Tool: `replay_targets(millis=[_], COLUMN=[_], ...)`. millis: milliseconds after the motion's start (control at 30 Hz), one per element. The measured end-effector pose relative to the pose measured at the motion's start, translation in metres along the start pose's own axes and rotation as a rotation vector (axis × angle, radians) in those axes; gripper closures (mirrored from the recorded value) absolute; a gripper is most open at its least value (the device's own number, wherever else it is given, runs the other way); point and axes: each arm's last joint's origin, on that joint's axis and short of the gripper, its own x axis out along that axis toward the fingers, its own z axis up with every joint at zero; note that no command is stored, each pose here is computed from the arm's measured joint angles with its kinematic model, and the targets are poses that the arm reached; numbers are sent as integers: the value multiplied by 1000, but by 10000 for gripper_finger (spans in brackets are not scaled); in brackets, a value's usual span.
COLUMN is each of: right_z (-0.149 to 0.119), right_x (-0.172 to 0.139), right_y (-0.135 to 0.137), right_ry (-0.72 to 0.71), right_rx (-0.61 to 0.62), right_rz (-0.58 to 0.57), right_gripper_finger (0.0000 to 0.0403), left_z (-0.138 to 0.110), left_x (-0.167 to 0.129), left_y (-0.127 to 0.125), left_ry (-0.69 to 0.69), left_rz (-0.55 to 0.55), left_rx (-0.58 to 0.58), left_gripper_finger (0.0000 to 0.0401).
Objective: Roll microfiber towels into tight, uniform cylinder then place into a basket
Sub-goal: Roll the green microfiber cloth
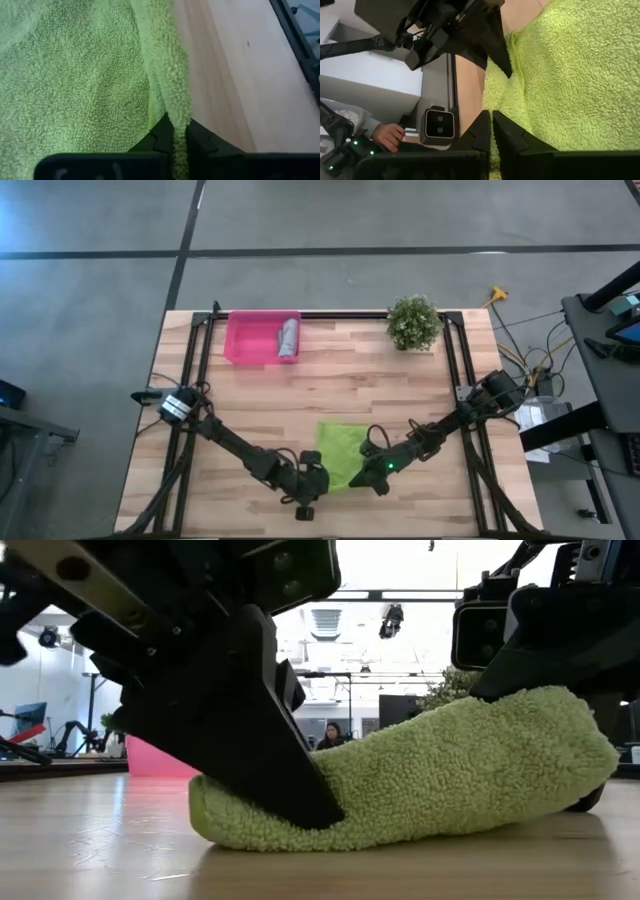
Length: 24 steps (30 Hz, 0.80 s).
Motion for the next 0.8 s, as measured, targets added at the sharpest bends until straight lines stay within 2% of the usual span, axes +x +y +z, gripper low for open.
replay_targets(millis=[200, 333, 467, 633, 800], right_z=[2, 4, 5, 11, 19], right_x=[-4, -11, -16, -22, -22], right_y=[7, 10, 14, 30, 54], right_ry=[1, 13, 32, -5, -25], right_rx=[-94, -154, -166, -215, -345], right_rz=[10, -2, -35, 28, 71], right_gripper_finger=[392, 373, 346, 296, 252], left_z=[5, 7, 13, 14, 15], left_x=[4, 6, 12, 22, 25], left_y=[15, 25, 39, 52, 59], left_ry=[61, 60, 69, 110, 122], left_rz=[-134, -193, -267, -383, -399], left_rx=[-118, -159, -245, -307, -347], left_gripper_finger=[399, 400, 400, 400, 401])
